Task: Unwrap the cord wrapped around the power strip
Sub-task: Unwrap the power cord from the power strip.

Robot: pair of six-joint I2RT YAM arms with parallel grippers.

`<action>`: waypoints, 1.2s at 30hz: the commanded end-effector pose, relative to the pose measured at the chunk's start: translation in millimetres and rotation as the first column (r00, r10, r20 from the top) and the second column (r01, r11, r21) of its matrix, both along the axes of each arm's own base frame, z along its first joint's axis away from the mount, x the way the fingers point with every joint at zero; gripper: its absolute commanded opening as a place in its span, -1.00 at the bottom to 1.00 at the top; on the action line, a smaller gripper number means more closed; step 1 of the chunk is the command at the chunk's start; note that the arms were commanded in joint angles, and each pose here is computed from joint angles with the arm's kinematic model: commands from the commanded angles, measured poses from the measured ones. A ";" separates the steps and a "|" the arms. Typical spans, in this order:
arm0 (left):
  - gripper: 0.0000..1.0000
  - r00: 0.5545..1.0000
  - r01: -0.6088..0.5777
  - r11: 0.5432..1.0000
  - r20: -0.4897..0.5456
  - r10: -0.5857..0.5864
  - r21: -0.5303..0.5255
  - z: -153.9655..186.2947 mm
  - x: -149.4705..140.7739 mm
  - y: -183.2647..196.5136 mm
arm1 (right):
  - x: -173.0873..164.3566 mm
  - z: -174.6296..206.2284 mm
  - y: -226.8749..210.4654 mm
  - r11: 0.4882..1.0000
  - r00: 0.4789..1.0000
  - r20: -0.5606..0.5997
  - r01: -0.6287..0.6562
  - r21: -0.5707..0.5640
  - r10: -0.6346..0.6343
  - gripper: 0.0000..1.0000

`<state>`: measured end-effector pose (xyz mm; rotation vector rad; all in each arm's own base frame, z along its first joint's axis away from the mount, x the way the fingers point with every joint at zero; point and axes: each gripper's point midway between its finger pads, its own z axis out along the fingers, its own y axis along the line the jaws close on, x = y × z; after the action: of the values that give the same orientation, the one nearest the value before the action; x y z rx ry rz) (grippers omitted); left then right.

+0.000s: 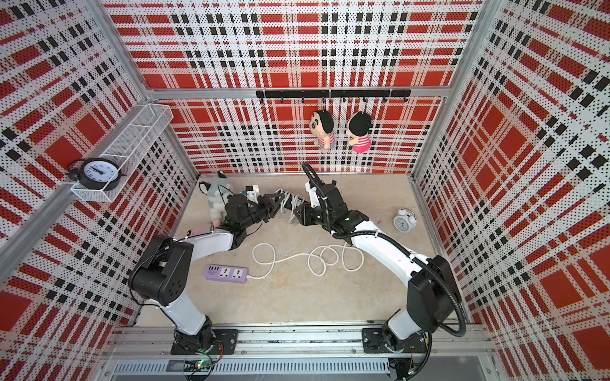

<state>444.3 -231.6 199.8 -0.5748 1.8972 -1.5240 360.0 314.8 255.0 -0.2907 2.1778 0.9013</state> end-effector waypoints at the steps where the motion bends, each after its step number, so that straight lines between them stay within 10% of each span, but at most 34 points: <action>1: -1.00 0.993 -0.010 1.000 0.113 0.012 -0.020 37.6 -3.0 -1.9 | 1.8 -1.8 7.3 0.999 1.000 -0.014 0.003 -0.039 -0.004 -0.20; 16: -1.00 0.989 -0.035 0.997 0.146 0.025 0.067 50.5 -4.7 -2.5 | 15.3 -40.3 17.4 0.989 0.998 -0.069 -0.021 -0.144 0.011 -0.15; 36: -1.00 0.985 -0.064 0.985 0.168 0.037 0.163 58.8 -3.8 -4.5 | 16.0 -70.0 12.6 0.972 0.991 -0.135 -0.028 -0.232 -0.004 -0.65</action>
<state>438.0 -232.4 198.9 -0.5036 1.9942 -1.2737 377.0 329.8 190.1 -0.3509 2.3859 0.7381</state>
